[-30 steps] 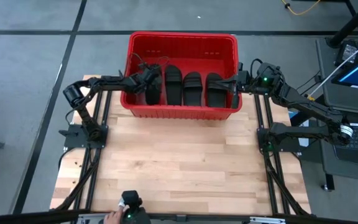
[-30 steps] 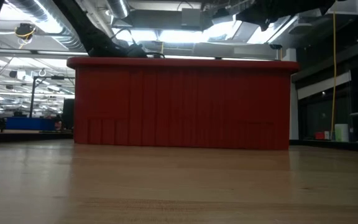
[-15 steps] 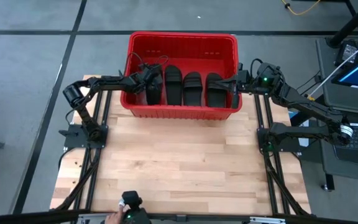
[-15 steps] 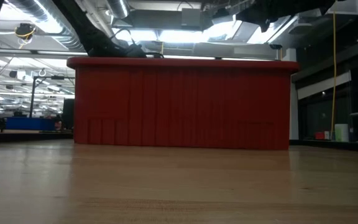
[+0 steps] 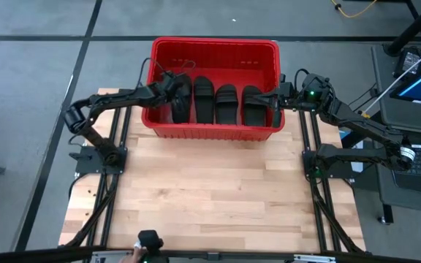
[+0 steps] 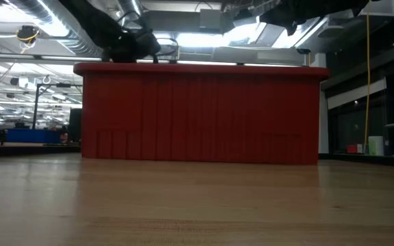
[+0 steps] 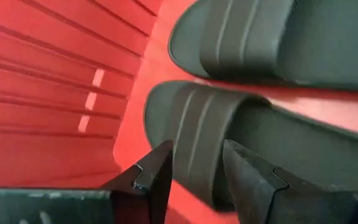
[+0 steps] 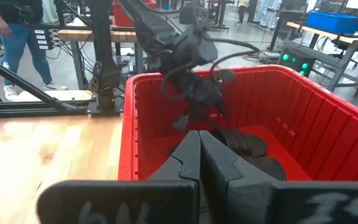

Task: Pick and place slides into bin
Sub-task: Return to Home Position

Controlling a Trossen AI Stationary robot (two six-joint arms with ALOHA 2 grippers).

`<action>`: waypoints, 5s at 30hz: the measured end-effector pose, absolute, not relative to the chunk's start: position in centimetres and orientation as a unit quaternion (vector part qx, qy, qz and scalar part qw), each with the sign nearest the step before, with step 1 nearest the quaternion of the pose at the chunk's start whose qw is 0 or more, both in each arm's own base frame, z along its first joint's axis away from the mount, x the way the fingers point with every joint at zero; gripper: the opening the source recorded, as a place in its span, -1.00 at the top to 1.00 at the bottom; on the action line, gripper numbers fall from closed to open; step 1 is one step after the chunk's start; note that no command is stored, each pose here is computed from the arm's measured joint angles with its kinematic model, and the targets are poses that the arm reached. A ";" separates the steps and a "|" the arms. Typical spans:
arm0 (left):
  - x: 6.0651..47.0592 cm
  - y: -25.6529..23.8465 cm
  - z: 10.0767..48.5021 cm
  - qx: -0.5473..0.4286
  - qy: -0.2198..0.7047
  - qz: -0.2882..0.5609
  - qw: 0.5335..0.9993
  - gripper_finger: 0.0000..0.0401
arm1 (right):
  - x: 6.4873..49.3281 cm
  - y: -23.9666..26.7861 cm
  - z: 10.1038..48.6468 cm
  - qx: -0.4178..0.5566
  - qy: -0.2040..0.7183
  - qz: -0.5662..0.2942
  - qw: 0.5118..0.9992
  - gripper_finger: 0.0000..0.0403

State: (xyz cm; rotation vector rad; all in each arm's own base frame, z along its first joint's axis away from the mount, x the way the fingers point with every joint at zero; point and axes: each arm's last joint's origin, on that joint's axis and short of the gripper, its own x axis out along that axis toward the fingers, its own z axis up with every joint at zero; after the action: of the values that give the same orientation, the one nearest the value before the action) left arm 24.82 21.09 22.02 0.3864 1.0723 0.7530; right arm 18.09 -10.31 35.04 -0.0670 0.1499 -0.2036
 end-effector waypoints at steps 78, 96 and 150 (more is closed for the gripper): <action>9.5 0.1 17.3 -0.050 -0.047 0.176 0.982 0.99 | 13.2 -2.0 32.0 0.030 -0.024 -0.017 0.999 0.99; 9.7 -1.6 17.2 -0.253 -0.025 -0.029 0.967 0.85 | 11.4 -1.3 23.8 0.066 -0.149 0.048 0.986 0.99; 9.7 -0.9 17.3 -0.013 -0.035 0.106 0.994 0.86 | 9.5 -0.9 18.3 0.060 -0.088 0.050 0.993 0.99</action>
State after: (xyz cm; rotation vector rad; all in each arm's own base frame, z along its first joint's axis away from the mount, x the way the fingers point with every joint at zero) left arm 9.67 -0.92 17.26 -0.0253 -0.0699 0.2127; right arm 9.49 -0.90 18.31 0.1202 -0.1771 0.0993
